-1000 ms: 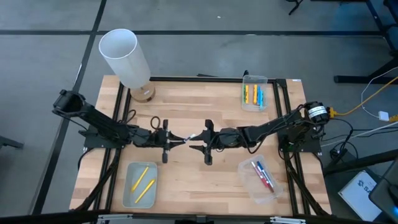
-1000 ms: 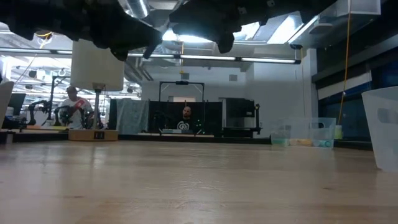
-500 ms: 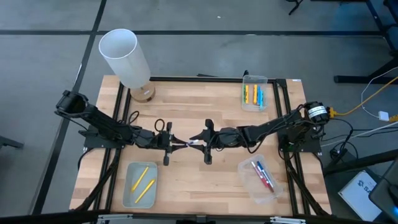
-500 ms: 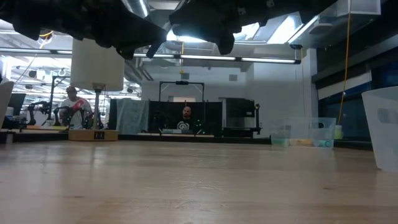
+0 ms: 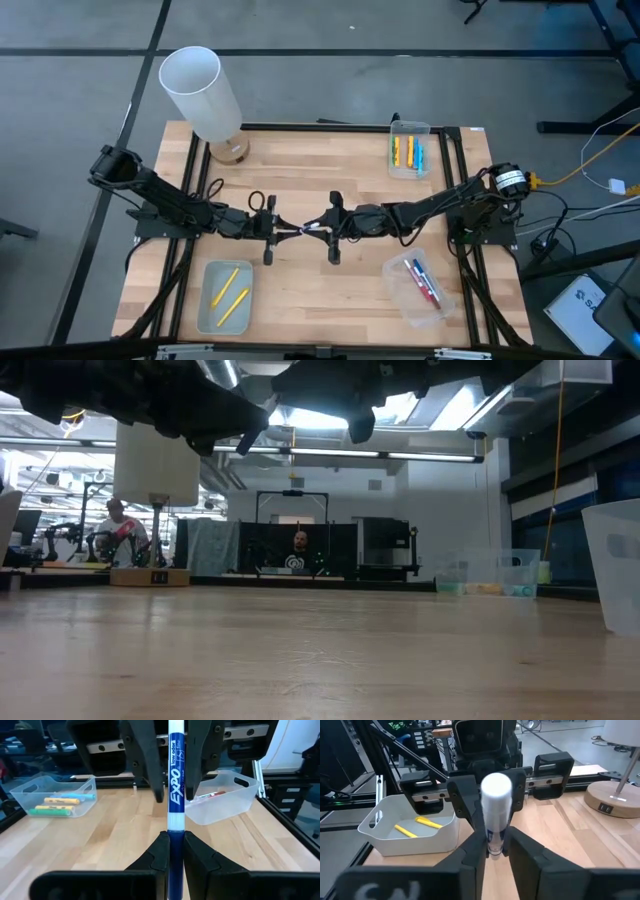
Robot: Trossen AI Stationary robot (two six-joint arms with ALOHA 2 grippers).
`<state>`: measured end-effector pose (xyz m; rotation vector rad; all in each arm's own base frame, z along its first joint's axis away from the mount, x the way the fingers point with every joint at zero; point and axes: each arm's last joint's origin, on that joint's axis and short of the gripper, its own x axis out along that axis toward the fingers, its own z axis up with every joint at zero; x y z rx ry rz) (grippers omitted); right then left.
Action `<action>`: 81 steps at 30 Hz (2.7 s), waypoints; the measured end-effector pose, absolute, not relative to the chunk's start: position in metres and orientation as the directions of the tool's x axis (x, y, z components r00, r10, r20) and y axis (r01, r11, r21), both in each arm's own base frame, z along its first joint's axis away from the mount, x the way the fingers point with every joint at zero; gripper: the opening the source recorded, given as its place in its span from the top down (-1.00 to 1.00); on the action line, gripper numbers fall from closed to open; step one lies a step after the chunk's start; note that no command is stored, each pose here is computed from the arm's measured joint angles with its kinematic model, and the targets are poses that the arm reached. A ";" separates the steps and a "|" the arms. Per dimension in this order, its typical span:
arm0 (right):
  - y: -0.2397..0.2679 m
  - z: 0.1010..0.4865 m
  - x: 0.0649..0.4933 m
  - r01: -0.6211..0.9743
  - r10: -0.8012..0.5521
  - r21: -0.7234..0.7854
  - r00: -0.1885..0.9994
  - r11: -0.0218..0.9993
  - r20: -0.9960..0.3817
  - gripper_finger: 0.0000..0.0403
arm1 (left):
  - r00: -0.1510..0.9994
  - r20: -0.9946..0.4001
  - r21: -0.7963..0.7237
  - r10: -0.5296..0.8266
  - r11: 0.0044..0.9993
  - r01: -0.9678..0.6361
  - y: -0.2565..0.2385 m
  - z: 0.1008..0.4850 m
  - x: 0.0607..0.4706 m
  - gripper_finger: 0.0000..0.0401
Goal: Pick & Place Markers
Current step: Put the dark blue marker pen into the bottom transparent bin
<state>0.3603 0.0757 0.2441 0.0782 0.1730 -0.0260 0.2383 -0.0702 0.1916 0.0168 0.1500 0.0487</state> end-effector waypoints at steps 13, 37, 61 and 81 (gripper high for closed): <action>0.076 0.244 0.360 0.013 0.001 0.078 0.984 0.997 -0.176 0.81 | 0.986 -0.158 -0.009 0.060 0.998 -0.062 -0.070 0.191 0.238 0.84; 0.075 0.240 0.360 -0.012 0.037 0.113 0.975 0.993 -0.221 0.81 | 0.983 -0.169 -0.053 0.074 0.995 -0.084 -0.069 0.190 0.238 0.04; 0.070 0.247 0.354 0.006 0.070 0.292 0.965 0.957 -0.252 0.81 | 0.986 -0.161 0.125 0.036 0.992 -0.016 -0.074 0.218 0.207 0.00; 0.063 0.293 0.297 0.161 0.029 0.456 0.924 0.875 -0.381 0.81 | 0.977 -0.211 0.032 0.025 0.999 -0.019 -0.060 0.238 0.168 -0.01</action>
